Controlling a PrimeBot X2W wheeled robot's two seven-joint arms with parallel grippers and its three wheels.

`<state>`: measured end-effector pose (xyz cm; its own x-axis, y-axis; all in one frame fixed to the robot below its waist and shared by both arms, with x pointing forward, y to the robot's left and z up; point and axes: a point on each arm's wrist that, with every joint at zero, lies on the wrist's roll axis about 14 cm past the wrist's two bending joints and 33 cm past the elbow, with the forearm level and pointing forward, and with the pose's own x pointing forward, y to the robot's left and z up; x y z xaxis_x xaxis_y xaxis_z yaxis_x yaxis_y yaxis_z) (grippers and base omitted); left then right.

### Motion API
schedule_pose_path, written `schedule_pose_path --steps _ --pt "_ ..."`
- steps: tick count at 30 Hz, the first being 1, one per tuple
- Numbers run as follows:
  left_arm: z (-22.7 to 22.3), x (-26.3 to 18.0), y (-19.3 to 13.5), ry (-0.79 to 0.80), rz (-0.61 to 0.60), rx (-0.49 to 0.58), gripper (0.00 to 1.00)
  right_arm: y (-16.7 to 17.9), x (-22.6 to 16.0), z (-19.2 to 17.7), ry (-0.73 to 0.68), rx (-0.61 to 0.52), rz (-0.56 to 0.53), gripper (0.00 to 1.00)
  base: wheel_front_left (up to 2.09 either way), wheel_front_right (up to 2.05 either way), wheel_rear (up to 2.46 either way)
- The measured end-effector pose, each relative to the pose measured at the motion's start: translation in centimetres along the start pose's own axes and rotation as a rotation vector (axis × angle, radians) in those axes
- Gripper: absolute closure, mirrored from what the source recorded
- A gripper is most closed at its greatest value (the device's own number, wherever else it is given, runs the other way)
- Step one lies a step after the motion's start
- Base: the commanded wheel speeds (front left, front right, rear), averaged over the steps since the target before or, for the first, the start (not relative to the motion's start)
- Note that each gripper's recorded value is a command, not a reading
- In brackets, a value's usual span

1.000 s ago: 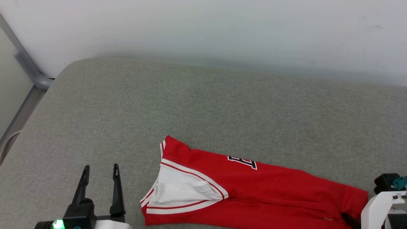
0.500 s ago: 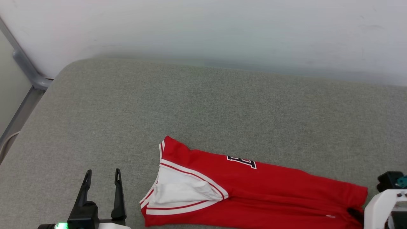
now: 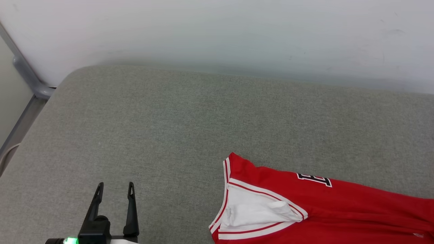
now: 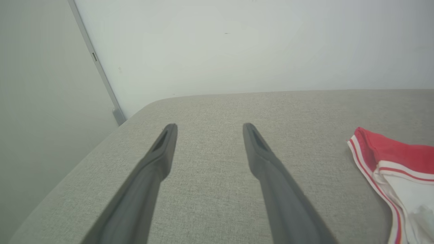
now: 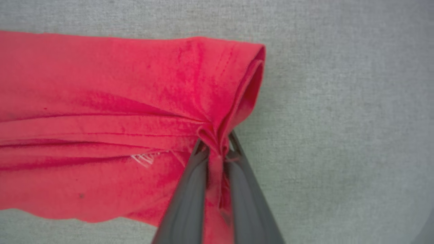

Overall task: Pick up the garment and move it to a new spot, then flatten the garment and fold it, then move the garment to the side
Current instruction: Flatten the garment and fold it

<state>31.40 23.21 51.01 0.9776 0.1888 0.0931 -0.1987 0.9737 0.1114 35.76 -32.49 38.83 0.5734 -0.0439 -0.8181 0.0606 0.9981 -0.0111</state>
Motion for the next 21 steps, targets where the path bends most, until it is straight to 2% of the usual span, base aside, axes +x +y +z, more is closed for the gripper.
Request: schedule_pose_path --steps 3,9,16,21 --pt "0.0 -0.1 -0.1 0.001 -0.008 0.006 0.0 0.2 0.0 0.2 -0.01 0.016 0.007 1.0 0.0 0.0 0.0" --pt "0.1 -0.1 -0.2 -0.005 -0.015 0.013 0.0 5.2 -1.0 2.5 -0.105 0.033 0.169 1.0 0.0 0.0 0.0" --pt "-0.1 -0.1 -0.4 0.001 -0.021 0.016 0.0 13.5 -3.4 3.5 -0.152 -0.028 0.408 1.0 0.0 0.0 0.0" --pt "-0.4 -0.2 -0.5 0.011 -0.023 0.018 0.0 19.4 -4.5 2.7 -0.13 -0.086 0.55 1.0 0.0 0.0 0.0"
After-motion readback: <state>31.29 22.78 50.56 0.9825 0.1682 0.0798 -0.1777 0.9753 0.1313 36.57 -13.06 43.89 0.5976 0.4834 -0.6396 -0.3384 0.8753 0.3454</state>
